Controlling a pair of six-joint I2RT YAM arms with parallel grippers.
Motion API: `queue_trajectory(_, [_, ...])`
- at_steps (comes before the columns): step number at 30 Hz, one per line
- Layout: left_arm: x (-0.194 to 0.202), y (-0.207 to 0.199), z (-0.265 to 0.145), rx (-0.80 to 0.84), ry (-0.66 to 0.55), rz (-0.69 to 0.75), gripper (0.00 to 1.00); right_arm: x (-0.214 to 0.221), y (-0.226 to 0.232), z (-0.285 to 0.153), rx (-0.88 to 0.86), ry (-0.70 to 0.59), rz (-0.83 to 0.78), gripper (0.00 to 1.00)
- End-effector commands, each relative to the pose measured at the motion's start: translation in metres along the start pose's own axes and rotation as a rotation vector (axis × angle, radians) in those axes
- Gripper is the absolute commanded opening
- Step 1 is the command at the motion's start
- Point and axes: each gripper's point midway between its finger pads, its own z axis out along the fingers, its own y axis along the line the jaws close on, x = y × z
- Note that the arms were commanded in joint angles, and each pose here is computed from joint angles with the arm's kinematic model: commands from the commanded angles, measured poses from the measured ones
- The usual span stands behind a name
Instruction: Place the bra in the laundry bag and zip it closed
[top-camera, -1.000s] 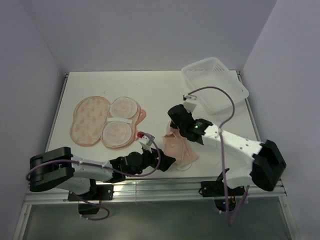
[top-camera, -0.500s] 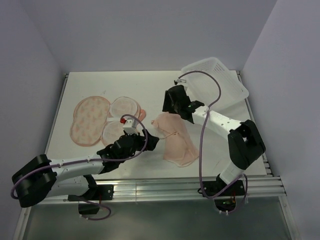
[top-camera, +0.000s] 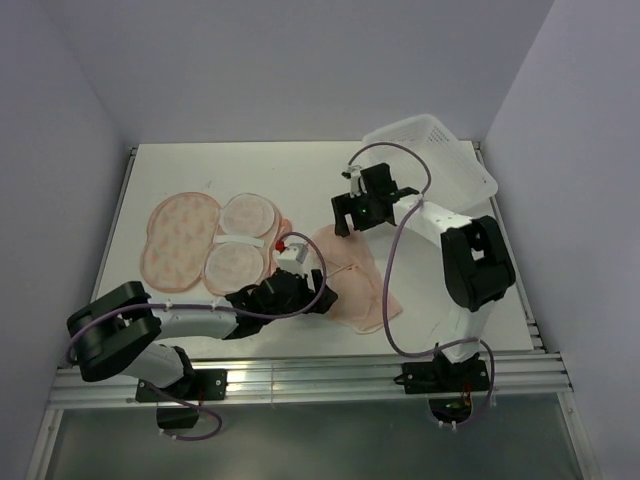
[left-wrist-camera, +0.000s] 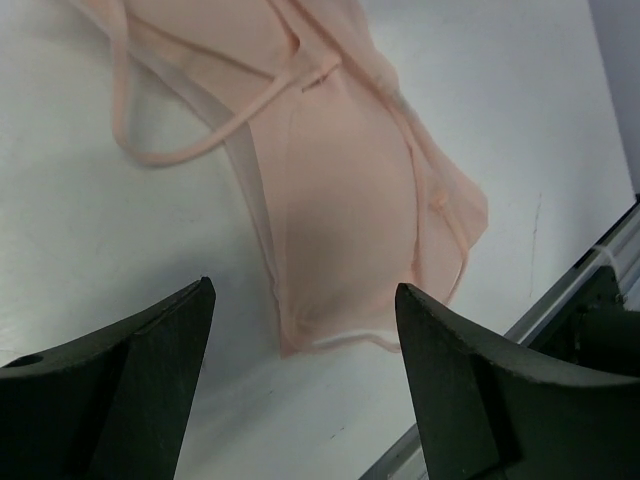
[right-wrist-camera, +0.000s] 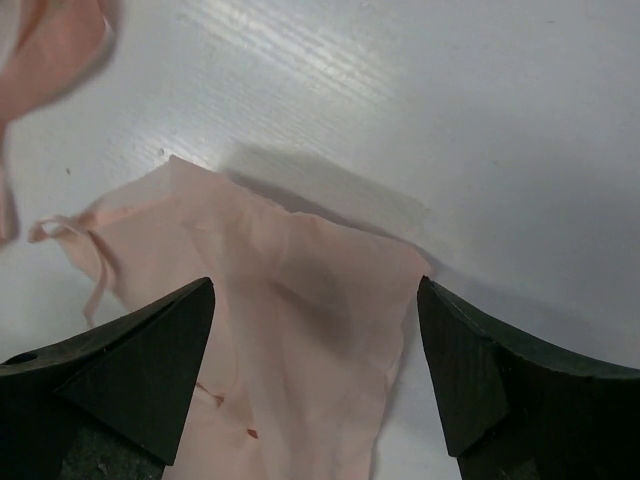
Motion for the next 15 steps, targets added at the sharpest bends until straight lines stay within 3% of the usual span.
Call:
queue_trajectory(1, [0.022,-0.009,0.007,0.022,0.050,-0.030,0.80,0.003,0.013,0.013,-0.141,0.084,-0.176,0.90])
queue_trajectory(8, [0.043,-0.003,0.019,-0.006,0.095,-0.014,0.79,-0.004,0.004,0.030,-0.191,0.138,-0.212,0.94])
queue_trajectory(11, [0.050,0.002,0.023,-0.021,0.117,-0.008,0.73,-0.008,0.005,0.033,-0.232,0.149,-0.191,0.95])
queue_trajectory(14, [0.055,0.007,0.026,-0.041,0.126,-0.012,0.59,0.006,0.005,0.040,-0.292,0.219,-0.119,0.91])
queue_trajectory(15, [0.058,0.011,0.027,-0.053,0.134,-0.011,0.45,0.016,0.006,0.043,-0.303,0.252,-0.094,0.86])
